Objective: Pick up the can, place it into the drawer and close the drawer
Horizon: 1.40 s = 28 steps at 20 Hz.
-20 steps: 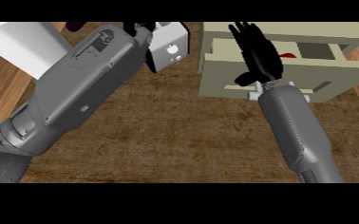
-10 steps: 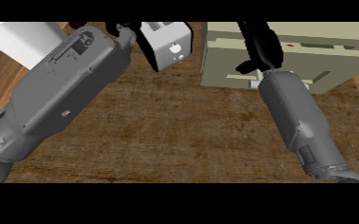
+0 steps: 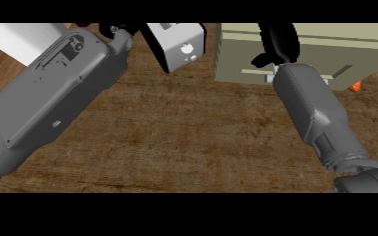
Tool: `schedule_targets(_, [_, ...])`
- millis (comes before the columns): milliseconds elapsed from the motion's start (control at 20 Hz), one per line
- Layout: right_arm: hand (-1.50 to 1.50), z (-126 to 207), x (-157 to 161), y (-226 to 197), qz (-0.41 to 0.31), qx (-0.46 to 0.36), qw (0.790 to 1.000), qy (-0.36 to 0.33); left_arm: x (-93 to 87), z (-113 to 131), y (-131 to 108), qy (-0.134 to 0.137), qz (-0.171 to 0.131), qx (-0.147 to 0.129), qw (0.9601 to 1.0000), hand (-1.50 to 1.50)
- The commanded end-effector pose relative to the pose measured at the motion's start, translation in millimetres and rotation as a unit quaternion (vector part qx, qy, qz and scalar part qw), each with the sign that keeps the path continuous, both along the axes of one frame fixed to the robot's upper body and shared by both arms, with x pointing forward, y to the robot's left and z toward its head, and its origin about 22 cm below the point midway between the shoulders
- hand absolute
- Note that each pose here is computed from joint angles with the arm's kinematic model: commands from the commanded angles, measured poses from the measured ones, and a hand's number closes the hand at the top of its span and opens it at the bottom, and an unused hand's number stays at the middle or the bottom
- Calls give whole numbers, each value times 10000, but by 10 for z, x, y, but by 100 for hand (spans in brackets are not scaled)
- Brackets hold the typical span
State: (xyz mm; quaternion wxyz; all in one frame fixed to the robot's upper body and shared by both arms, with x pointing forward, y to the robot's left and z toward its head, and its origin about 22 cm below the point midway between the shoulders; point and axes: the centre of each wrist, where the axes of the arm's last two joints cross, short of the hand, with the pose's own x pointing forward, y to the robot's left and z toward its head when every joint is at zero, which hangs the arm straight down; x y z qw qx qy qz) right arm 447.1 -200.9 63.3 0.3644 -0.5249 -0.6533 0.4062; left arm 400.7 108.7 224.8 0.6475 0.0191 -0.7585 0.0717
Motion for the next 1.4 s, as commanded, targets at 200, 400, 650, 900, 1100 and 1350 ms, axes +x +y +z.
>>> schedule_targets(200, [-150,288,148,26,-177,-83,9995,-233,-75,24,65,-99,-96,75,9999,-150])
schedule_targets(400, [-150,598,245,-12,-346,-29,9991,-236,-93,79,102,-30,-76,64,9999,-150])
schedule_targets(650, [-150,678,274,0,49,170,9997,187,-149,154,174,-7,-175,32,9998,-150])
schedule_targets(900, [-150,526,242,230,558,2076,9751,551,-178,-14,123,-49,-122,-18,9999,-150])
schedule_targets(1100, [-150,557,255,120,630,3117,9464,563,-206,109,145,-81,-199,-17,9998,-150])
schedule_targets(1350, [-150,633,277,106,789,3403,9351,590,-248,22,153,-38,-263,54,9996,-150])
